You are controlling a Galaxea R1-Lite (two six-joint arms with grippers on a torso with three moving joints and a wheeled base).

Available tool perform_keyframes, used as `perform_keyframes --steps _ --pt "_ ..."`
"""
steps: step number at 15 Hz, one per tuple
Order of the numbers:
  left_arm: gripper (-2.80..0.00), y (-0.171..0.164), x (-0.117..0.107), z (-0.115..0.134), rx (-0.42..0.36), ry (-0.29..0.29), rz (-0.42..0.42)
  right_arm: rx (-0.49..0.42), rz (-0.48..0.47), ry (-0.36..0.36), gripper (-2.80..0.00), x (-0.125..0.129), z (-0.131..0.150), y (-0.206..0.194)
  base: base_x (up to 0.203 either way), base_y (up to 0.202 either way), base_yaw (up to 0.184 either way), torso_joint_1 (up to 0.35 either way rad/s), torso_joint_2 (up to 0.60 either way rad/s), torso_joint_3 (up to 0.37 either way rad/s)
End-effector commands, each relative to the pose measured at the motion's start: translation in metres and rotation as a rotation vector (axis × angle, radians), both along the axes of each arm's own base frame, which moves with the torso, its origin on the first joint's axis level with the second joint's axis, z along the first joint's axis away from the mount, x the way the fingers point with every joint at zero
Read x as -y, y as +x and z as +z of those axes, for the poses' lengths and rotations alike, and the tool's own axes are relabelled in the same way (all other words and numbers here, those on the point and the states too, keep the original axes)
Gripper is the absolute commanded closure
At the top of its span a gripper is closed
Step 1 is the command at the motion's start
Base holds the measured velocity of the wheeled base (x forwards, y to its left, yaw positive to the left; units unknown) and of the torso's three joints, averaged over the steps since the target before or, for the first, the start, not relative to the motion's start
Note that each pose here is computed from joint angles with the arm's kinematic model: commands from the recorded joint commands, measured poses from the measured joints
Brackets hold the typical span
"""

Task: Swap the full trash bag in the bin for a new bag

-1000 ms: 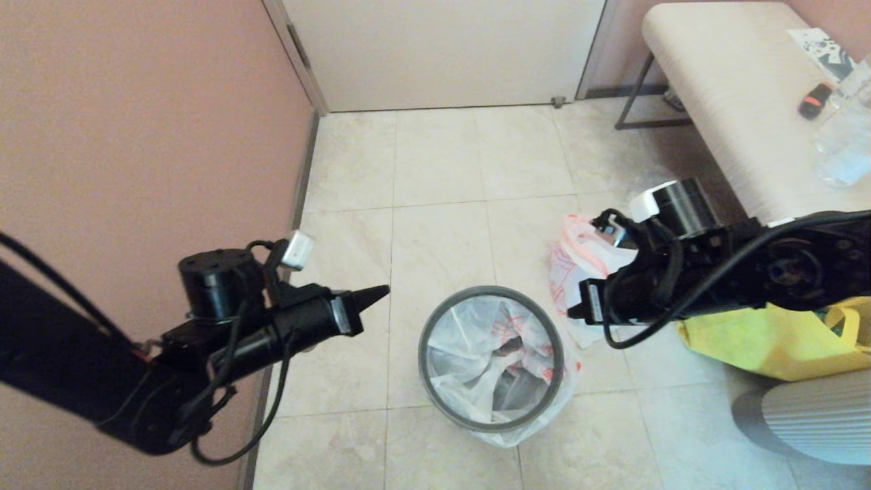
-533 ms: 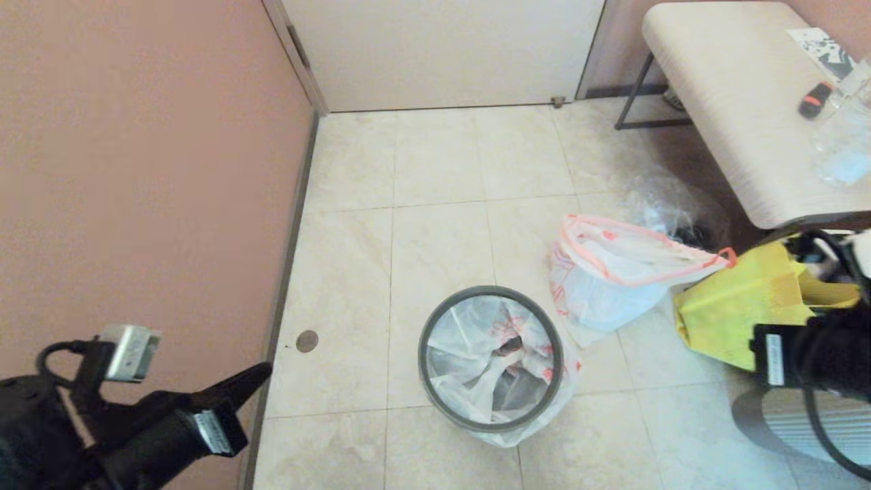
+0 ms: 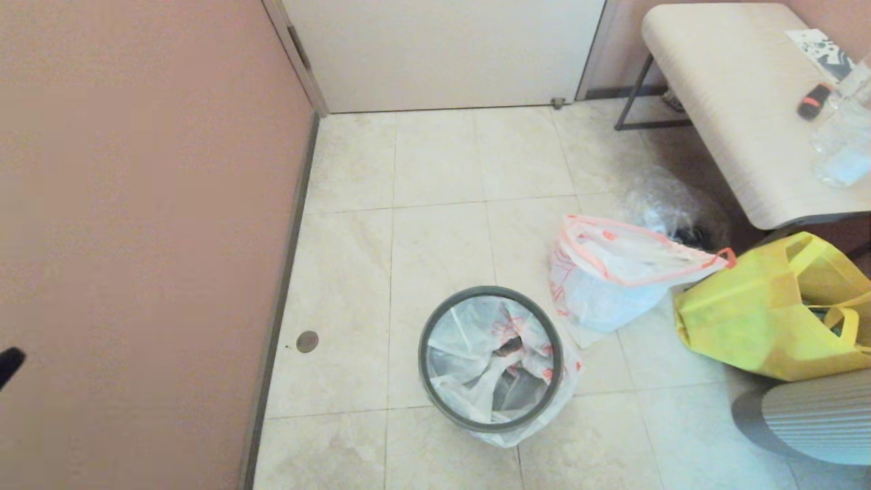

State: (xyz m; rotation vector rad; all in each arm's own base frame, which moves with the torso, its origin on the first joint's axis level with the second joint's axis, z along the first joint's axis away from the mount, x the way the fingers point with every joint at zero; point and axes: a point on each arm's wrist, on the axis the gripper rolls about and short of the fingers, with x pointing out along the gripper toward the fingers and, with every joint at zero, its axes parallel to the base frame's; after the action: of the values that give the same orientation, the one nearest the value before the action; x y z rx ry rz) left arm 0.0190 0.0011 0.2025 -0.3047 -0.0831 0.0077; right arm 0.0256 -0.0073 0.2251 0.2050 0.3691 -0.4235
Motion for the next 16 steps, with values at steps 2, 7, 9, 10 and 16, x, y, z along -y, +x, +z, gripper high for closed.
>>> perform_keyframes --steps 2,7,9,10,16 --pt "0.0 -0.042 -0.007 -0.008 0.002 -0.048 0.125 0.143 -0.03 0.019 0.0 0.006 -0.015 -0.063 0.0 0.0 0.0 0.0 0.0 0.0" --pt "0.0 -0.078 -0.002 -0.027 -0.026 -0.055 0.136 0.154 0.008 -0.031 0.0 0.003 -0.055 -0.091 0.0 0.0 0.0 0.0 0.0 0.0" --pt "0.0 -0.085 0.0 -0.048 -0.028 -0.046 0.074 0.175 0.067 -0.091 0.0 0.001 -0.075 -0.101 0.0 0.0 0.0 0.0 0.0 0.0" --pt "0.0 -0.083 0.001 -0.061 -0.046 -0.03 0.035 0.191 0.117 -0.134 0.0 0.0 -0.086 -0.105 0.0 0.0 0.0 0.0 0.0 0.0" --pt "0.0 -0.058 0.002 -0.09 0.001 0.229 -0.04 0.287 0.342 -0.243 0.0 -0.005 -0.138 -0.057 0.0 0.0 0.0 0.0 0.0 0.0"
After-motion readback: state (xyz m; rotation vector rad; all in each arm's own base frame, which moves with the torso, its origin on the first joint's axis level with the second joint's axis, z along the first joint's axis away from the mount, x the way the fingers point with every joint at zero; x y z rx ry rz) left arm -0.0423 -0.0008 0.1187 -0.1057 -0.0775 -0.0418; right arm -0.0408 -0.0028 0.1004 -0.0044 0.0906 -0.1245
